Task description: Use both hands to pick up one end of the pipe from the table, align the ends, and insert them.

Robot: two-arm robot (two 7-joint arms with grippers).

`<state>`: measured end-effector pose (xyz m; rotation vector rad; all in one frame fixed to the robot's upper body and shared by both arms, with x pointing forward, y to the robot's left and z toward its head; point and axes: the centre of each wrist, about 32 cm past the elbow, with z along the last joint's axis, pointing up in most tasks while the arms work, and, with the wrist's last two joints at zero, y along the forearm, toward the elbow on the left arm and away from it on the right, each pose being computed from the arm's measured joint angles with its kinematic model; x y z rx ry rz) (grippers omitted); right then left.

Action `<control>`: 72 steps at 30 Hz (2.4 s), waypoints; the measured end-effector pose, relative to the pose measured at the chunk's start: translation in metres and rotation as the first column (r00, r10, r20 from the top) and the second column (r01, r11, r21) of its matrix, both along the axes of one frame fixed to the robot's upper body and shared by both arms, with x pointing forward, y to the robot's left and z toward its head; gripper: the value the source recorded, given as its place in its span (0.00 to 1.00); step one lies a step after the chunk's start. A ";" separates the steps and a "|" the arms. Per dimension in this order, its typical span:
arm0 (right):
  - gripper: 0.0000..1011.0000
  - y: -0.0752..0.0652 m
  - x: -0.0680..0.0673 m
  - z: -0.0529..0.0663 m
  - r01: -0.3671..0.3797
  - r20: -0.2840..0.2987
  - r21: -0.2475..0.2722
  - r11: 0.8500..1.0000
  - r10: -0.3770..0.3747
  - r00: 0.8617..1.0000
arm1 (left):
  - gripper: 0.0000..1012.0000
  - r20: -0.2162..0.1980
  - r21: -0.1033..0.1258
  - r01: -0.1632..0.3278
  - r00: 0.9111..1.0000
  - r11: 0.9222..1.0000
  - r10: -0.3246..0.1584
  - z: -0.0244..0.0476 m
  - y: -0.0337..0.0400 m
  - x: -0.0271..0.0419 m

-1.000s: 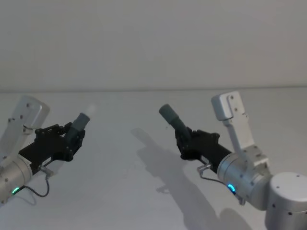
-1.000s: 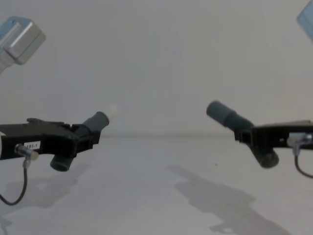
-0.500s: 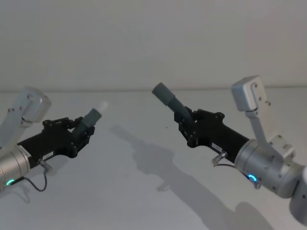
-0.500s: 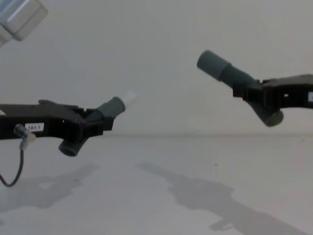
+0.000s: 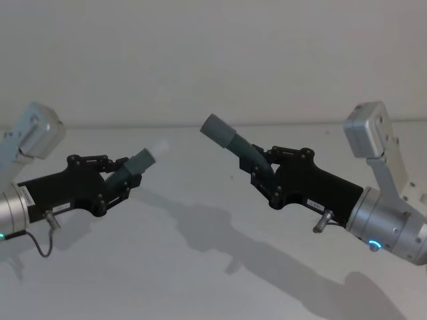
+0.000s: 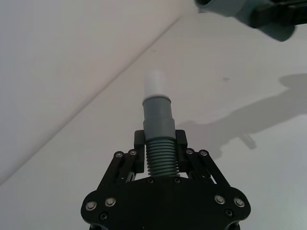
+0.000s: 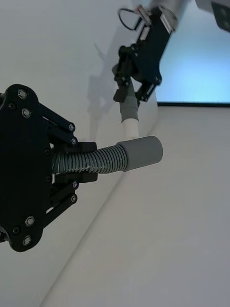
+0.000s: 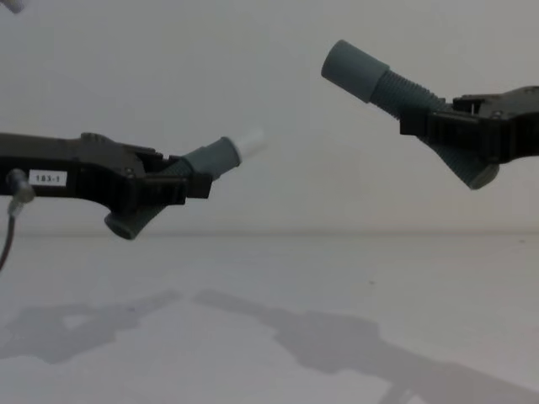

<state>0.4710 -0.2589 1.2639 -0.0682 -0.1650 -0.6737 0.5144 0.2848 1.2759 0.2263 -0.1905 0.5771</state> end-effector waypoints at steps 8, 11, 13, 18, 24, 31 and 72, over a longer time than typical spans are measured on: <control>0.20 -0.010 0.003 0.000 -0.057 0.020 -0.029 0.998 0.057 0.998 | 0.33 -0.003 0.030 0.136 0.991 0.990 -0.136 0.0158 0.0113 0.0105; 0.20 -0.013 0.004 -0.002 -0.064 0.021 -0.039 0.997 0.065 0.998 | 0.33 -0.008 0.045 0.187 0.982 0.981 -0.186 0.0217 0.0159 0.0147; 0.20 -0.015 0.004 -0.003 -0.066 0.021 -0.045 0.997 0.067 0.998 | 0.33 -0.014 0.055 0.222 0.975 0.973 -0.222 0.0258 0.0194 0.0181; 0.20 -0.018 0.005 -0.005 -0.067 0.018 -0.055 0.996 0.069 0.997 | 0.33 -0.028 0.075 0.294 0.956 0.953 -0.293 0.0333 0.0259 0.0246; 0.20 -0.020 0.005 -0.008 -0.061 0.012 -0.062 0.996 0.061 0.998 | 0.33 -0.057 0.100 0.386 0.922 0.917 -0.382 0.0422 0.0341 0.0342; 0.20 -0.023 0.005 -0.012 -0.050 0.004 -0.070 0.996 0.050 0.999 | 0.33 -0.094 0.118 0.464 0.886 0.878 -0.455 0.0488 0.0414 0.0431; 0.20 -0.049 0.010 -0.016 -0.219 0.049 -0.102 0.970 0.225 0.973 | 0.33 -0.077 0.090 0.482 0.876 0.871 -0.477 0.0402 0.0377 0.0476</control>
